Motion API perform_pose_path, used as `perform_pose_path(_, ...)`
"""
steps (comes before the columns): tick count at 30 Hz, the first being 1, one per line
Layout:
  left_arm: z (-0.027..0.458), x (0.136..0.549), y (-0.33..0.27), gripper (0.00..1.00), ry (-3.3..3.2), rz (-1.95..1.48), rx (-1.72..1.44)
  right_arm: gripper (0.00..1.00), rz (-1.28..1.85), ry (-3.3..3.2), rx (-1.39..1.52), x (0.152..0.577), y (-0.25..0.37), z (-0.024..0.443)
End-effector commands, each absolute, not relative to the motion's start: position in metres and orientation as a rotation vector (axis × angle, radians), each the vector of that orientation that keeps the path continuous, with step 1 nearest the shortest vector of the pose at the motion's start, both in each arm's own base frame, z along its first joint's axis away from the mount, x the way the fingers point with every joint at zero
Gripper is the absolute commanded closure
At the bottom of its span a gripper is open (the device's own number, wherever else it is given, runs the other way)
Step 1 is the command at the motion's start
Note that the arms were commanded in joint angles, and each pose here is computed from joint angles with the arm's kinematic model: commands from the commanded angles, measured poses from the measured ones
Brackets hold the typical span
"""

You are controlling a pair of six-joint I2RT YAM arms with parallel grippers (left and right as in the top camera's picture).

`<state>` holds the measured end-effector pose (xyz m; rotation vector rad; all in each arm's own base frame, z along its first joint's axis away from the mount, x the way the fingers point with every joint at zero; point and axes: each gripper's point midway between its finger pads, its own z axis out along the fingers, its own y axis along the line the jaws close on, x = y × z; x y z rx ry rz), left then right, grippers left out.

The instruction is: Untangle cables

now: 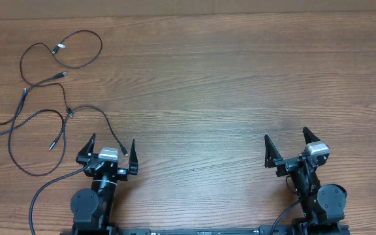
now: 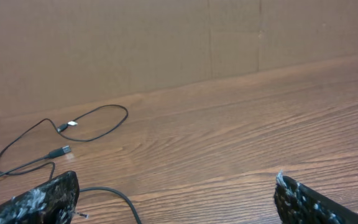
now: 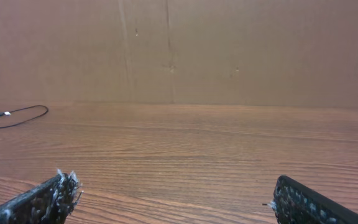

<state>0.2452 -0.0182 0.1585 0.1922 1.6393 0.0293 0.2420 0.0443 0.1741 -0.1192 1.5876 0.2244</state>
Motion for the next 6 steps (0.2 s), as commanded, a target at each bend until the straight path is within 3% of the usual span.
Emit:
perform_pose_path(1,0.1574,0.2452,-0.0186,0.00,1.631,0.048,0.211,0.00,0.232,1.584,-0.124,0.2418,0.0462,0.1722)
perform_pose_path(6,0.1574,0.2452,-0.0186,0.00,1.631,0.048,0.211,0.00,0.232,1.584,-0.124,0.2418,0.0463,0.1722)
